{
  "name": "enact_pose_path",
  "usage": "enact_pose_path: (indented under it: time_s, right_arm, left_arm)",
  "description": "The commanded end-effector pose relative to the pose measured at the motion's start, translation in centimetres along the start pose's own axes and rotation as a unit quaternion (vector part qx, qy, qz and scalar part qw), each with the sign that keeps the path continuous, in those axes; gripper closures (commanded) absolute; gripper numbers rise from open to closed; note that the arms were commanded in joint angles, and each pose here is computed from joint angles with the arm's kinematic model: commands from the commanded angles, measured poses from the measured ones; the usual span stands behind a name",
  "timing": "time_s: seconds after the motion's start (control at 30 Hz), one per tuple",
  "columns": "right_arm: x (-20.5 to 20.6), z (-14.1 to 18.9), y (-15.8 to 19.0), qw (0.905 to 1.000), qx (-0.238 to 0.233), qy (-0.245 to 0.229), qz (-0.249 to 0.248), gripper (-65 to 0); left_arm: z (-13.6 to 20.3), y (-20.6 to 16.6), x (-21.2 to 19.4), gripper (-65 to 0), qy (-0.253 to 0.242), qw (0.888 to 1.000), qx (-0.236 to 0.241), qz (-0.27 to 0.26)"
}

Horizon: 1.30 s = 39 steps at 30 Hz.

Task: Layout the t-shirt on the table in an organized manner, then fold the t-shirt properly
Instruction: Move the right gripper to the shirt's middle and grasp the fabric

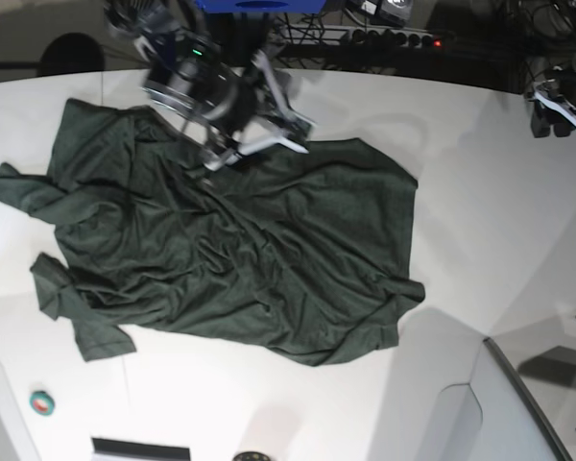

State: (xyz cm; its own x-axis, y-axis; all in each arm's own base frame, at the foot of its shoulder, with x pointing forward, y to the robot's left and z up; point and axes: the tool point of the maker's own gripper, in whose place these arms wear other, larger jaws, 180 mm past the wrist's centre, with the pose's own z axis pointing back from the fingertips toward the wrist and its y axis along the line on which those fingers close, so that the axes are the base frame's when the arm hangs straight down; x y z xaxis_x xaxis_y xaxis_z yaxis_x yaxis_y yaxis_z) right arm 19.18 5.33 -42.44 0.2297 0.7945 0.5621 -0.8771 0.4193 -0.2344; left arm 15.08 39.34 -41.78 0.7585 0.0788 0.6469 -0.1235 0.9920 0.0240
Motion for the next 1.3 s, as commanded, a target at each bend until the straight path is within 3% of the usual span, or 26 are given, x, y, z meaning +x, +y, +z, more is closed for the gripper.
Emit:
enact_pose_path:
  time_s: [0.0, 0.13, 0.33, 0.6, 0.77, 0.83, 0.9, 1.13, 1.27]
  right_arm:
    - [1.9, -0.7, -0.6, 0.9997, -0.006, -0.021, -0.004, -36.0]
    - [3.4, -4.3, 0.2, 0.9996, 0.023, -0.006, -0.015, -34.8]
    - [1.9, -7.0, 1.6, 0.9976, 0.056, 0.034, -0.02, -24.0]
    - [2.0, -7.7, 1.2, 0.9978, 0.058, 0.028, -0.018, -24.3]
    - [0.1, -8.8, 1.5, 0.9956, 0.072, 0.059, -0.016, -22.1]
    - [0.0, -8.9, 1.6, 0.9954, 0.073, 0.061, -0.015, -13.8]
    - [0.0, -8.8, 1.6, 0.9953, 0.073, 0.061, -0.013, 0.0]
    - [2.2, -6.9, 1.8, 0.9975, 0.06, 0.035, -0.013, -0.2]
    - [5.0, -4.5, 0.2, 0.9983, 0.051, 0.013, 0.025, -0.2]
  left_arm:
    - [0.5, 0.9, 1.2, -26.8, -0.018, 1.0, 0.007, -0.005]
    - [1.3, 1.8, -0.1, -26.8, -0.007, 1.0, 0.019, 0.004]
    - [1.7, 2.1, -1.5, -26.8, 0.009, 1.0, 0.021, 0.007]
    - [1.6, 2.0, -1.2, -26.8, 0.005, 1.0, 0.02, 0.007]
    - [1.6, 2.0, -1.2, -26.8, 0.005, 1.0, 0.02, 0.007]
    - [1.6, 2.0, -1.2, -26.8, 0.005, 1.0, 0.02, 0.007]
    - [1.6, 2.0, -1.3, -26.8, 0.006, 1.0, 0.02, 0.007]
    - [1.6, 2.0, -1.3, -26.8, 0.006, 1.0, 0.02, 0.007]
    - [1.6, 2.0, -1.3, -26.8, 0.006, 1.0, 0.02, 0.007]
